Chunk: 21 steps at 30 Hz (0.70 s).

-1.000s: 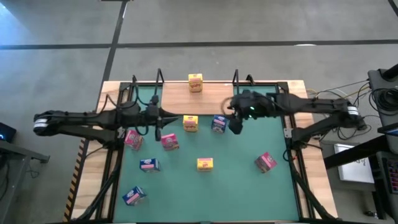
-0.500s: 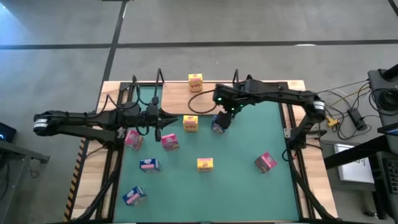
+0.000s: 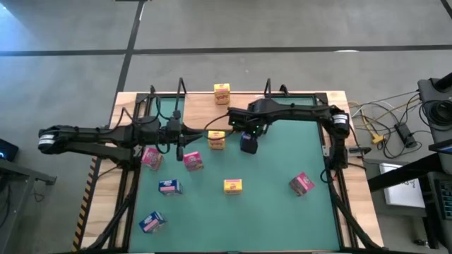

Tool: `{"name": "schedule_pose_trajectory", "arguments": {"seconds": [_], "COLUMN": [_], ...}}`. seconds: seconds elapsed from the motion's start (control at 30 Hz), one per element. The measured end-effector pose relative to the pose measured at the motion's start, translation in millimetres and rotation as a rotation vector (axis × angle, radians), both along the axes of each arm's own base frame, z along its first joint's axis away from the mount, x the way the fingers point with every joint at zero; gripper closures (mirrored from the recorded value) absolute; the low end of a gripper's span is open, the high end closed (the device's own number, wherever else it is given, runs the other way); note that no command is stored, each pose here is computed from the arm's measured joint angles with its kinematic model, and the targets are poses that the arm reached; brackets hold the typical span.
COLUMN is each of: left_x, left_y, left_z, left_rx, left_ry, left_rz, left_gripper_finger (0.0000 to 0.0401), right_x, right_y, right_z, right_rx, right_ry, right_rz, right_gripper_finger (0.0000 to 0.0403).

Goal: Stack cereal on shelf
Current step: Put the right blue cereal box on the shelf

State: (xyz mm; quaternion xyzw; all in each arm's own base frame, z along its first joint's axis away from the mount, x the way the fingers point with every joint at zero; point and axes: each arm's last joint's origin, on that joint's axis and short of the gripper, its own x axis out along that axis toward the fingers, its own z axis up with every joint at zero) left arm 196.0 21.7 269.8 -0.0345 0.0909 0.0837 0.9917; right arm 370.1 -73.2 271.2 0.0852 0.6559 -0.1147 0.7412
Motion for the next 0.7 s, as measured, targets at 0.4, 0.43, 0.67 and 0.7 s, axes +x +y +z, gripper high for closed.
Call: {"name": "schedule_pose_trajectory", "arguments": {"seconds": [0.4,0.43,0.67,0.7], "left_x": [3.1,3.1,3.1,3.1], "left_y": [0.3,0.3,0.3,0.3], "left_z": [-3.0,-3.0,-3.0,-3.0], "left_rx": [-0.01,-0.012,-0.013,-0.013], "left_ry": [0.013,0.013,0.014,0.014], "left_rz": [0.001,0.002,0.002,0.002], "left_gripper_finger": [0.0364,0.0364,0.0364,0.0364], "right_x": [9.9,10.3,10.5,10.7], "right_y": [-1.4,-1.5,-1.6,-1.6], "right_z": [-14.3,-14.3,-17.7,-18.9], "right_rx": [-0.019,-0.02,-0.021,-0.023], "right_ry": [-0.007,-0.012,-0.013,-0.019], "right_rz": [0.004,0.003,-0.006,-0.006], "right_gripper_finger": [0.0169,0.0181,0.0252,0.0259]}}
